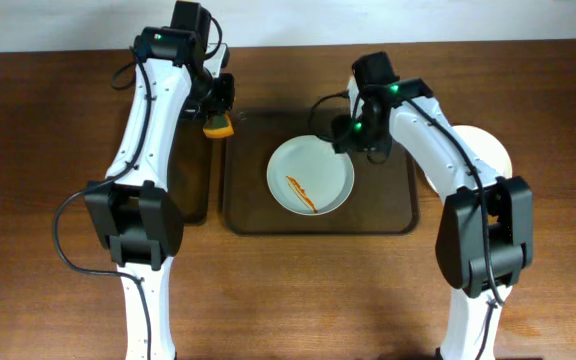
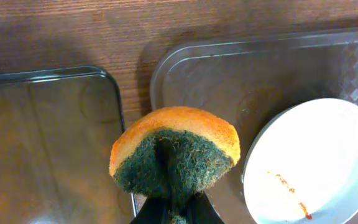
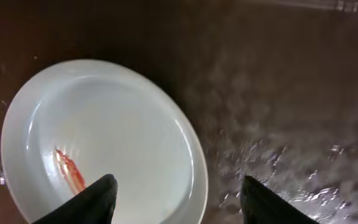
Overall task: Clean dirty plates on tray and stack at the side
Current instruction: 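Grip the last plate's rim with the right gripper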
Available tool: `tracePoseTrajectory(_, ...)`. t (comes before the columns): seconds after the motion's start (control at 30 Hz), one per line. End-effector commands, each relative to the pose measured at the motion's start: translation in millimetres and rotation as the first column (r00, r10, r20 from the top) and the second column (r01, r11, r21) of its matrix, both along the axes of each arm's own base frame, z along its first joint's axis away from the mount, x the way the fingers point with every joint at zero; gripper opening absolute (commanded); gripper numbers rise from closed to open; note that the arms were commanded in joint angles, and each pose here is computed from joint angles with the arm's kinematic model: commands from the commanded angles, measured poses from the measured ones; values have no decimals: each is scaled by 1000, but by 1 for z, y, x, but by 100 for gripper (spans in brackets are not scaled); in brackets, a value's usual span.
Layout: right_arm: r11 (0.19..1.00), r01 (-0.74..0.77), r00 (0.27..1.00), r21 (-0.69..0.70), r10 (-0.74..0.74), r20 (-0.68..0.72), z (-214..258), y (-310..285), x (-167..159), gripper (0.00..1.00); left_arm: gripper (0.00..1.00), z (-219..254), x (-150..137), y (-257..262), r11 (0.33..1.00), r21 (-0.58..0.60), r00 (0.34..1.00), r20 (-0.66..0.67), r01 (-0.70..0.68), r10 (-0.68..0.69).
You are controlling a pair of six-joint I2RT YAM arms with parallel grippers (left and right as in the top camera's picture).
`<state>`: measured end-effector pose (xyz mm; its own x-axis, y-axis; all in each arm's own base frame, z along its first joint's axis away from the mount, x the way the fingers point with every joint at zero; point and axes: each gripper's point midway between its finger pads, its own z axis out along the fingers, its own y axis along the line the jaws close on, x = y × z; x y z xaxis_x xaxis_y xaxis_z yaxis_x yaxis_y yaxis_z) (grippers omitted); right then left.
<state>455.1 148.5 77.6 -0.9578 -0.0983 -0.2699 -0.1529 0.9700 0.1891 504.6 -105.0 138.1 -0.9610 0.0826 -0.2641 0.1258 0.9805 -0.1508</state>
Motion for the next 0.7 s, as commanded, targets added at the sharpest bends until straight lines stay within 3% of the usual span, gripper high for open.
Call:
tracePoseTrajectory(0.0, 970, -226, 974, -86, 225, -15, -33, -6, 1, 70, 0, 4, 1, -1, 1000, -1, 1000, 10, -8, 8)
tracePoseTrajectory(0.03, 945, -327, 944, -18, 326, -42, -49, 1, -5, 70, 0, 4, 1, -1, 1000, -1, 1000, 10, -8, 8)
tracePoseTrajectory(0.13, 954, -298, 947, 26, 299, -120, -72, -11, -14, 60, 0, 4, 1, -1, 1000, -1, 1000, 9, -8, 8)
tracePoseTrajectory(0.17, 966, -255, 955, 32, 257, -149, -74, -17, -17, 47, 0, 4, 1, -1, 1000, -1, 1000, 10, -8, 8)
tracePoseTrajectory(0.2, 985, -168, 967, 40, 172, -189, -74, -23, -20, 25, 0, 4, 1, -1, 1000, -1, 1000, 9, -8, 8)
tracePoseTrajectory(0.27, 994, -16, 956, 107, 47, -289, -71, -15, -34, 4, 0, 4, 1, -2, 1000, -1, 1000, 9, -6, 6)
tracePoseTrajectory(0.33, 978, 129, 926, 164, -60, -372, -69, -2, -43, 4, 0, 4, 1, -5, 1000, -1, 1000, 10, 0, 0)
tracePoseTrajectory(0.43, 907, 409, 816, 96, -317, -483, -91, 4, -55, 4, 0, 4, -2, -14, 1000, -1, 1000, 9, 19, -19)
tracePoseTrajectory(0.5, 886, 443, 814, 140, -332, -478, -114, 7, -57, 4, 0, 2, -4, -25, 999, -1, 999, 7, 40, -40)
tracePoseTrajectory(0.57, 896, 381, 862, 229, -254, -439, -110, 16, -46, 15, 0, -8, -15, -48, 996, 4, 996, -22, 88, -88)
tracePoseTrajectory(0.6, 895, 376, 867, 239, -249, -431, -109, 16, -44, 14, 0, -14, -20, -55, 995, 7, 994, -41, 104, -103)
tracePoseTrajectory(0.63, 895, 373, 872, 246, -248, -421, -109, 17, -41, 4, 0, -23, -28, -62, 993, 12, 990, -68, 121, -120)
tracePoseTrajectory(0.67, 894, 371, 876, 251, -248, -413, -109, 17, -39, 4, 0, -32, -32, -67, 991, 14, 988, -85, 133, -131)
